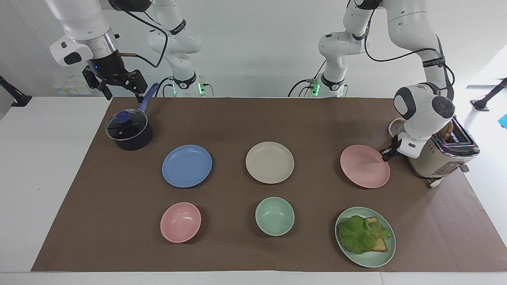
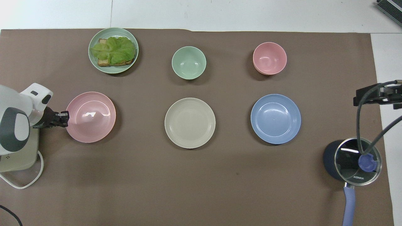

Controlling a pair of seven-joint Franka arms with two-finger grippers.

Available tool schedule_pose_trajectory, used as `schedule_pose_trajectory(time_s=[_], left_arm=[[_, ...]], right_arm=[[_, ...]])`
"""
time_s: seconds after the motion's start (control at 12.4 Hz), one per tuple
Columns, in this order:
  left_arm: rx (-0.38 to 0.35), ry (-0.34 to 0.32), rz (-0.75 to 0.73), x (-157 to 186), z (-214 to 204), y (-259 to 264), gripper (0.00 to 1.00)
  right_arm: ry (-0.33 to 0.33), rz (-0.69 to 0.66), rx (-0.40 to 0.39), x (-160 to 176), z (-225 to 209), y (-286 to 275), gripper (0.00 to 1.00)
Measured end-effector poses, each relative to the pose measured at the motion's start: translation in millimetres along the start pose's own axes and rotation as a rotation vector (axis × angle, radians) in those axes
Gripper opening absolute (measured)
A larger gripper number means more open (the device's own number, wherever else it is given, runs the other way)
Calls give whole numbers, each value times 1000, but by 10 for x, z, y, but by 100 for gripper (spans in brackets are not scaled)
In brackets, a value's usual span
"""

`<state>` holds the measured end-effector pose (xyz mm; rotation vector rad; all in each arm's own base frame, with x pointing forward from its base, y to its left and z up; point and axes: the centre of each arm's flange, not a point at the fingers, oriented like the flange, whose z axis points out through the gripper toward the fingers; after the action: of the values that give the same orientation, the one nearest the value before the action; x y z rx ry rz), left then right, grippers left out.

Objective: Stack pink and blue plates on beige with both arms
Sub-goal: 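Slide the pink plate with the left gripper onto the beige plate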

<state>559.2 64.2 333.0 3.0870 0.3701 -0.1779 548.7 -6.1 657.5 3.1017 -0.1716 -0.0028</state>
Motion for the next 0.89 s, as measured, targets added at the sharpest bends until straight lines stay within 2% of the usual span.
schedule_pose_trajectory(time_s=[0.24, 0.48, 0.72, 0.89], left_arm=[[-58, -58, -15, 56, -540, 109, 3], [-96, -79, -37, -18, -1016, 455, 3], [-69, -92, -92, -365, -1027, 1558, 3], [-95, -98, -149, -648, -1011, 2215, 3]], right_arm=[[0, 0, 0, 0, 0, 0, 100], [0, 0, 0, 0, 0, 1, 100], [0, 0, 0, 0, 0, 1, 100], [0, 0, 0, 0, 1, 1, 100]])
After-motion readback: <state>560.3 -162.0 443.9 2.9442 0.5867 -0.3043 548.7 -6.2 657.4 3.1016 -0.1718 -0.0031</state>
